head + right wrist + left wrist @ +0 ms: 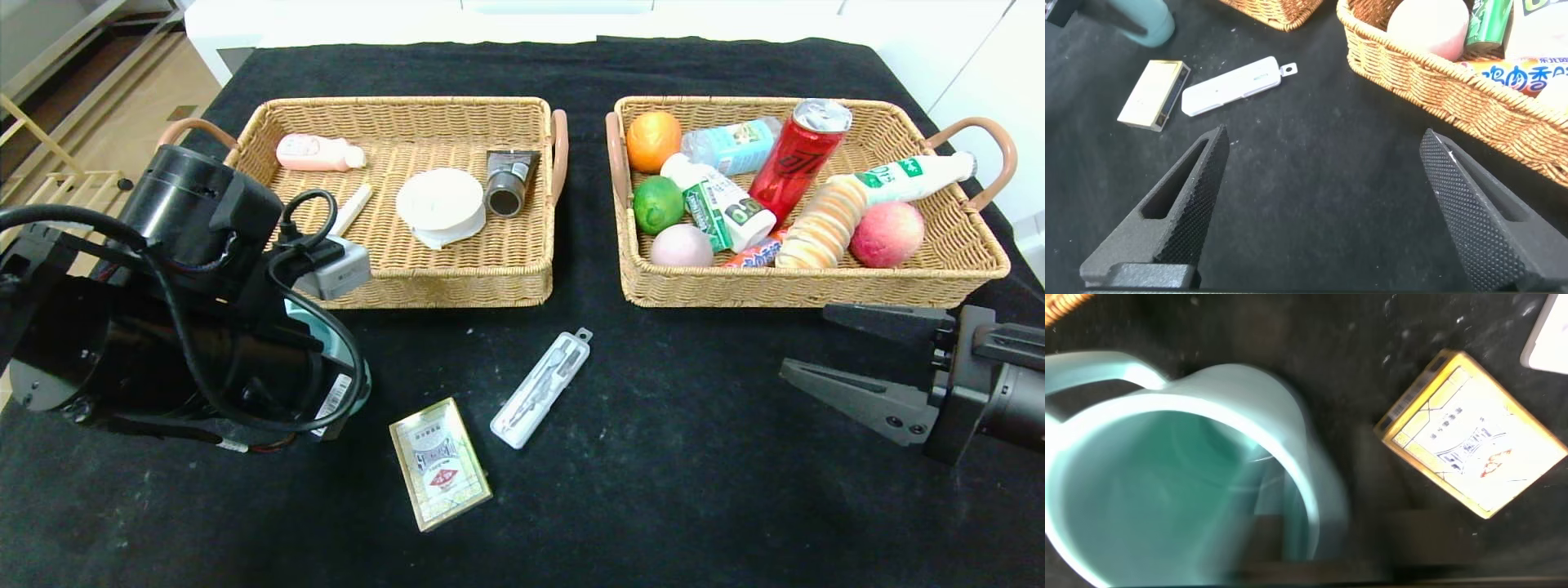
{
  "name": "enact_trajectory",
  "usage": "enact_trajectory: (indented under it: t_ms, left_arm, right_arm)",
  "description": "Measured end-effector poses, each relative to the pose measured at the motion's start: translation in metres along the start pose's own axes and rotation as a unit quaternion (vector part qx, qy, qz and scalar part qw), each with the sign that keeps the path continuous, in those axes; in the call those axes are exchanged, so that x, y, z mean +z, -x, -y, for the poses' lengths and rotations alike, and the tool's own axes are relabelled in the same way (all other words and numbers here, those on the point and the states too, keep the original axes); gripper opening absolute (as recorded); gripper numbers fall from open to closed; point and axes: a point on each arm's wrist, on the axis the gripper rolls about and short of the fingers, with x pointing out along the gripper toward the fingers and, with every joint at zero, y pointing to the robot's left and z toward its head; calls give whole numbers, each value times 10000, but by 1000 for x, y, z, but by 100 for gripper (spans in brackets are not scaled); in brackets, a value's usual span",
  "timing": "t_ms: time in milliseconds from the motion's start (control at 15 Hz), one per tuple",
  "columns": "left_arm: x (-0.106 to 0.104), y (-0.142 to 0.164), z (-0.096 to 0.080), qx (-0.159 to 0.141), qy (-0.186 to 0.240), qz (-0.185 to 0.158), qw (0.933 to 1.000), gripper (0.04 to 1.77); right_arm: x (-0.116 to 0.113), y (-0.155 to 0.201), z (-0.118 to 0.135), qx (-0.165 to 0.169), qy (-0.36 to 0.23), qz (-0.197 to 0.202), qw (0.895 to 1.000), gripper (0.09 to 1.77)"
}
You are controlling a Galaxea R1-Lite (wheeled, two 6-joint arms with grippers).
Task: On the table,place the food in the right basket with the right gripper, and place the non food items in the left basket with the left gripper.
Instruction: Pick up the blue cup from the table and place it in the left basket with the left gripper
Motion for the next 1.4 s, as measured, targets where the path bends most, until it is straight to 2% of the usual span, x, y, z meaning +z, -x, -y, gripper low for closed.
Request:
enact_trajectory:
  t_ms: [1000, 1200, 1400]
  left_arm:
    - [-4, 1, 1, -72, 60, 3, 10000, 19]
    - [-6, 11, 0, -88, 140, 119, 9998, 19]
    - [-7, 28, -2, -94, 281, 460, 9985, 19]
  right_arm:
    - [-3, -3, -1, 45, -28, -62, 10000, 171]
    - [-4, -3, -2, 76, -36, -72, 9999, 171]
    - [-4, -3, -3, 111, -42, -84, 9999, 171]
